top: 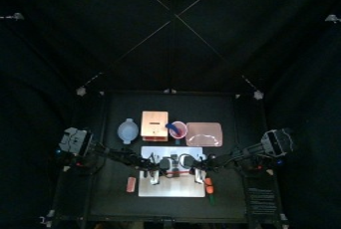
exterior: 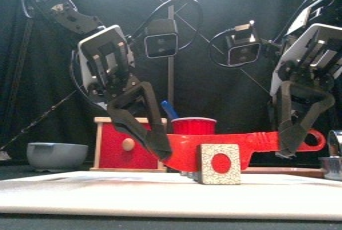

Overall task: Place sushi on board then cut the sushi with the knife then place the pieces on the plate
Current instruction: Cut the sushi into 4 pieces

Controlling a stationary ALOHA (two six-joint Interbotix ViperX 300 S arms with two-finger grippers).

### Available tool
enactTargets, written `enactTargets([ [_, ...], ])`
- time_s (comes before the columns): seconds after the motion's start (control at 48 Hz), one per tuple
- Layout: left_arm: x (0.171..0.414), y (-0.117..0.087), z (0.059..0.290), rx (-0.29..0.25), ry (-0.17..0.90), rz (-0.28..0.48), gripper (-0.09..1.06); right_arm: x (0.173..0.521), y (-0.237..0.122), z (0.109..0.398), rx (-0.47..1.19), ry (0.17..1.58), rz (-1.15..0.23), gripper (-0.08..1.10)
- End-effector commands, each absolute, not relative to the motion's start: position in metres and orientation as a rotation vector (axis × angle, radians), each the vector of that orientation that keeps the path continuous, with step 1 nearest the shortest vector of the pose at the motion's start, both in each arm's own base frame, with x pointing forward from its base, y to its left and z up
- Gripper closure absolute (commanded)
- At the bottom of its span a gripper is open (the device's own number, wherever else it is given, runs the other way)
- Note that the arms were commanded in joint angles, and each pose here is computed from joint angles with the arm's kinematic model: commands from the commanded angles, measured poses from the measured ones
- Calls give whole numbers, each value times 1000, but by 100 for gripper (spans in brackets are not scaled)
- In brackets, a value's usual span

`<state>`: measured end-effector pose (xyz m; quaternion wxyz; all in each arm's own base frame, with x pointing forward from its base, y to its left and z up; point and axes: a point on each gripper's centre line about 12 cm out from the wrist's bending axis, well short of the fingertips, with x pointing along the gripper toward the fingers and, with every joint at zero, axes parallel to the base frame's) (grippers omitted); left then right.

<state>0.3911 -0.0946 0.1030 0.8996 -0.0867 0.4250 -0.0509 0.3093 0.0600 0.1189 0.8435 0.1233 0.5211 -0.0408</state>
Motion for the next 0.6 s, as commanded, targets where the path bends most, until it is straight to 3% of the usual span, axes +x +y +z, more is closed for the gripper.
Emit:
enactTargets([
  [0.021,386,-110,105,-171,886,-141,55,308,62,118,288,1108,-96,71],
  [0.604,385,-120,110,-184,876,-157,55,312,84,123,310,1115,-57,71],
])
